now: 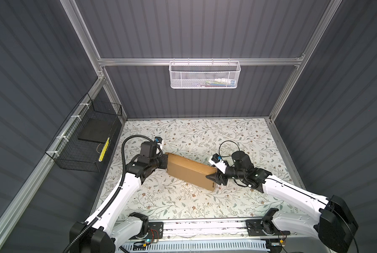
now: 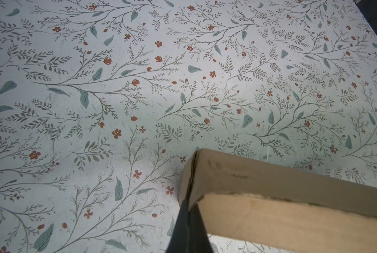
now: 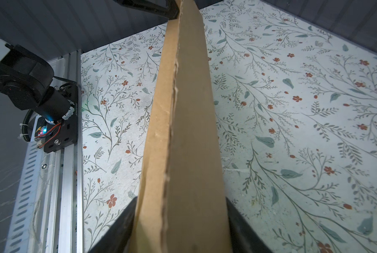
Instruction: Fold the paper box
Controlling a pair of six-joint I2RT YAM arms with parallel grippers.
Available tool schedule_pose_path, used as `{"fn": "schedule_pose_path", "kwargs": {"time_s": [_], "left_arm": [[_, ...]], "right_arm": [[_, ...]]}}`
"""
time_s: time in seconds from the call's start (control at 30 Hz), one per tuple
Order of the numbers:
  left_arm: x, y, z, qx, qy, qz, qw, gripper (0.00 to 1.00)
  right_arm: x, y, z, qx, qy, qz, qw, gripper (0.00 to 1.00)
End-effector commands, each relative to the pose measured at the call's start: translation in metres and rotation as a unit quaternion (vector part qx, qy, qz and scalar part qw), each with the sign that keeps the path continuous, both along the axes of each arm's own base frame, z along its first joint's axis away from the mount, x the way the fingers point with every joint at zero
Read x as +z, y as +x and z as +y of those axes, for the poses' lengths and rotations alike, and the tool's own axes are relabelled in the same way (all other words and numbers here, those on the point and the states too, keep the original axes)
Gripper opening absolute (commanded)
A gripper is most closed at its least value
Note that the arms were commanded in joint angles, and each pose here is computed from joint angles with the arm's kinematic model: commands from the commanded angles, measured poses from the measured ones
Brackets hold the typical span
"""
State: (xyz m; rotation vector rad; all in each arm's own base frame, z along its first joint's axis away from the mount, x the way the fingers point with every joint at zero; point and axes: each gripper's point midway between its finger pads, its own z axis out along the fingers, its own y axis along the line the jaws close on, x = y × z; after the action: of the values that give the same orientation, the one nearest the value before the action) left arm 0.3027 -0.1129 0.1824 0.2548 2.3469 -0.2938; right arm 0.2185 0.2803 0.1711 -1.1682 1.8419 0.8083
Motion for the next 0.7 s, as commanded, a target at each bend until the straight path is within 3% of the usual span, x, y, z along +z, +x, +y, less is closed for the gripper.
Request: {"fn": "schedule_pose_path", "kwargs": {"time_s": [0.0,0.3,0.67], "left_arm": [[-0.012,-0.008,0.009,0.015,0.015,0.022,1.000,0.00],[-0.007,-0.004,0.009,0.024,0.007,0.016,1.000,0.00],[-0.006,-0.001,0.008,0.032,-0.001,0.015,0.999,0.00]], "right_arm": [[0.018,0.000,-0.005,-0.011,0.016,-0.020,1.000,0.62],[0.031,-0.008,-0.012,-0.019,0.032,-0.027,0.999,0.68],[0.084,-0.021,-0.036,-0.068,0.087,-0.054,0.992,0.66]]}}
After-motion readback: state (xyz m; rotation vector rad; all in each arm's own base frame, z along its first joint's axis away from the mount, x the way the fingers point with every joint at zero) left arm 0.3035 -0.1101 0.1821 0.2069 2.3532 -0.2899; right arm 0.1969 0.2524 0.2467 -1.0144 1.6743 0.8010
